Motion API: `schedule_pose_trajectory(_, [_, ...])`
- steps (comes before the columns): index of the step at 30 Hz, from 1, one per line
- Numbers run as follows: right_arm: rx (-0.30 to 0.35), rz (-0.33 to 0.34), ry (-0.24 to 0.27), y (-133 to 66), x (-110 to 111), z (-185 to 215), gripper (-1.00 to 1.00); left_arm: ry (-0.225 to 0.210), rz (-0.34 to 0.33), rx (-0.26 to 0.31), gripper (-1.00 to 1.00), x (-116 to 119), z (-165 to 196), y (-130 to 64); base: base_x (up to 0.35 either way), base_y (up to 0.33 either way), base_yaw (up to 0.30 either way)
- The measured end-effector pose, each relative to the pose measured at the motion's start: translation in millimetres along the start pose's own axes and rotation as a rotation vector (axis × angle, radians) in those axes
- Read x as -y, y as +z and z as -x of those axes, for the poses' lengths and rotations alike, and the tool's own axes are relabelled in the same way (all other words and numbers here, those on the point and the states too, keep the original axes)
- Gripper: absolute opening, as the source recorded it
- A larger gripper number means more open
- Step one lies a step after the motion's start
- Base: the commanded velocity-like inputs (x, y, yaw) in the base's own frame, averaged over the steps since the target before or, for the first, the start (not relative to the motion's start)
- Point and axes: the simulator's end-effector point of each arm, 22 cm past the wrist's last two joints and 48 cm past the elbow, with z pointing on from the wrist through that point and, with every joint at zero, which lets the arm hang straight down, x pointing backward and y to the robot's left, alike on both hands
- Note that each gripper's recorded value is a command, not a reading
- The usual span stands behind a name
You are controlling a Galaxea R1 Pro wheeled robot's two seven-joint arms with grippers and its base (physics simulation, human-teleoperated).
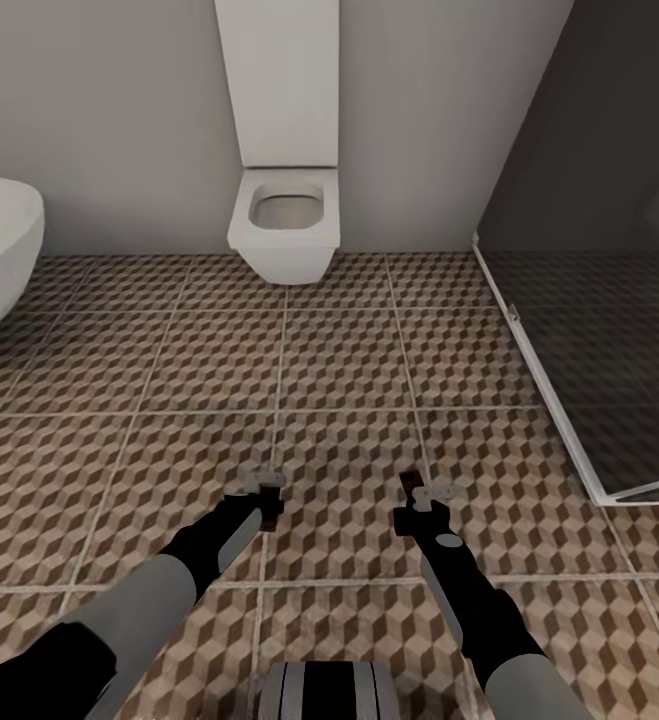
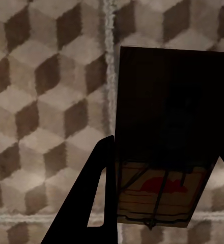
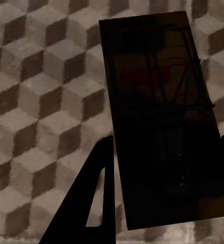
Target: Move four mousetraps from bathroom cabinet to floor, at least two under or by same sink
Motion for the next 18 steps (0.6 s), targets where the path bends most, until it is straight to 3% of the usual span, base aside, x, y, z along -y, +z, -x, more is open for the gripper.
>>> schedule_pose_trajectory(18, [-0.025,0.002,0.0,35.1,-2,-45,-1.0,0.001,-0.001,-0.025,-1.0,3,-34,45.7,0.0,0.0,0.0])
